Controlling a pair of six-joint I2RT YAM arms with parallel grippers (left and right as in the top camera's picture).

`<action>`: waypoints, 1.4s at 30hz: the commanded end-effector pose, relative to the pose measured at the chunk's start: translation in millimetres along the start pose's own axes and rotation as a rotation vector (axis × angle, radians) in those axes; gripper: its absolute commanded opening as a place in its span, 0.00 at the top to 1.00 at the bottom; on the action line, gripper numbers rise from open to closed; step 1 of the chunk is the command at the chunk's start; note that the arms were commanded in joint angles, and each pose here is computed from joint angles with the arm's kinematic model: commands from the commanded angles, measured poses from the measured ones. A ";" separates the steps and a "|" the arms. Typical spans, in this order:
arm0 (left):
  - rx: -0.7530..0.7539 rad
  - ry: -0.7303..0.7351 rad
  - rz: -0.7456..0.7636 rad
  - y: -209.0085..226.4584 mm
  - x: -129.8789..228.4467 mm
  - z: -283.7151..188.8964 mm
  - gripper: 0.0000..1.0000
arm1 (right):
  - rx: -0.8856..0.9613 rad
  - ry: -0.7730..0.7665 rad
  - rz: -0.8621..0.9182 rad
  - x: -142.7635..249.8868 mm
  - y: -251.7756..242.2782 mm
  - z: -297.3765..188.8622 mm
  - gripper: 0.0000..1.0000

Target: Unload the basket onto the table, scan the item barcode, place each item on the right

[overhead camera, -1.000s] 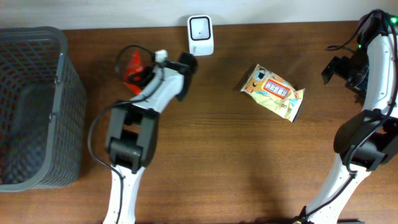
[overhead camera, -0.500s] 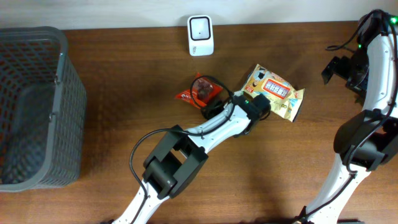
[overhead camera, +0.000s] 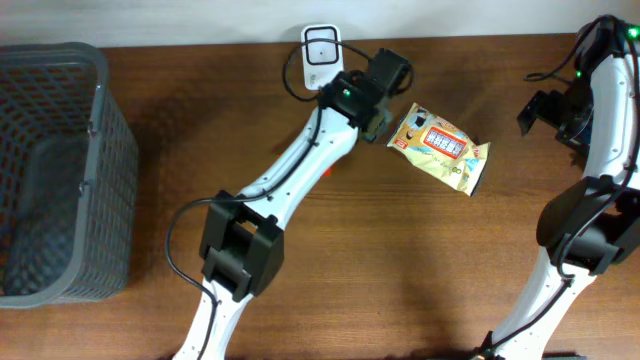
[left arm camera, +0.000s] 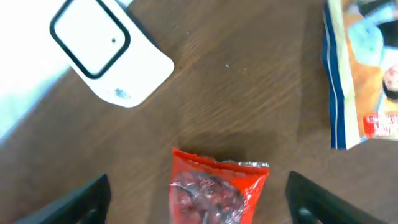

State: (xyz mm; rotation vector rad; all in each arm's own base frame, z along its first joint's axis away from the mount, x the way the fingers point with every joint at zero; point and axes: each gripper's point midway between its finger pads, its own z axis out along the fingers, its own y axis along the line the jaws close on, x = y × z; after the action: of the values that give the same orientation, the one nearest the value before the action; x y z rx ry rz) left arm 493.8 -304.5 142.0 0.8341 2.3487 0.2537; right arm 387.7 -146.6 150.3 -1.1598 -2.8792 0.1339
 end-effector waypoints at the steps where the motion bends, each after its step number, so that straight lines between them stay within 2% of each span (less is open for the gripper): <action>1: 0.046 0.066 -0.210 -12.2 19.3 37.2 0.12 | -0.020 -0.038 0.001 -1.8 -0.5 -14.0 0.02; 3: 0.068 0.114 -0.220 -21.3 33.5 53.9 0.14 | -0.020 -0.038 0.001 -1.8 -0.5 -14.0 0.02; 6: 0.146 0.216 -0.189 -46.8 60.9 67.0 0.07 | -0.020 -0.038 0.001 -1.8 -0.5 -14.0 0.02; 9: 0.146 0.270 -0.161 -58.5 76.8 75.0 0.06 | -0.020 -0.038 0.001 -1.8 -0.5 -14.0 0.02; 14: -0.057 0.322 -0.145 -39.1 99.6 96.2 0.11 | -0.020 -0.038 0.001 -1.8 -0.5 -14.0 0.02; 19: -0.157 0.400 -0.091 -31.6 128.9 115.4 0.16 | -0.020 -0.038 0.001 -1.8 -0.5 -14.0 0.02; 20: -0.168 0.401 -0.087 -30.0 129.3 115.3 0.23 | -0.020 -0.038 0.001 -1.8 -0.5 -14.0 0.02; 25: -0.168 0.395 -0.090 -28.2 124.7 112.3 0.85 | -0.020 -0.038 0.001 -1.8 -0.5 -14.0 0.02; 27: -0.155 0.385 -0.098 -26.7 116.1 105.6 0.99 | -0.020 -0.038 0.001 -1.8 -0.5 -14.0 0.02; 29: -0.098 0.368 -0.122 -27.9 99.6 92.0 1.00 | -0.020 -0.038 0.001 -1.8 -0.5 -14.0 0.02; 33: 0.150 0.215 -0.223 -37.1 28.7 30.0 1.00 | -0.020 -0.038 0.001 -1.8 -0.5 -14.0 0.02; 36: 0.424 0.069 -0.281 -49.6 -21.6 -35.2 1.00 | -0.020 -0.038 0.001 -1.8 -0.5 -14.0 0.02; 38: 0.562 0.043 -0.305 -52.2 -30.4 -59.3 1.00 | -0.020 -0.038 0.001 -1.8 -0.5 -14.0 0.02; 42: 0.868 0.150 -0.404 -53.3 -10.3 -69.3 1.00 | -0.020 -0.038 0.001 -1.8 -0.5 -14.0 0.02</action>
State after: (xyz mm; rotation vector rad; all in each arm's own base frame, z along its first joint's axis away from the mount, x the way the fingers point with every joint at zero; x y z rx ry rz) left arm 441.3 -352.7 157.4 0.7070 2.6859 -0.5304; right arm 387.7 -146.6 150.3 -1.1592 -2.8794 0.1333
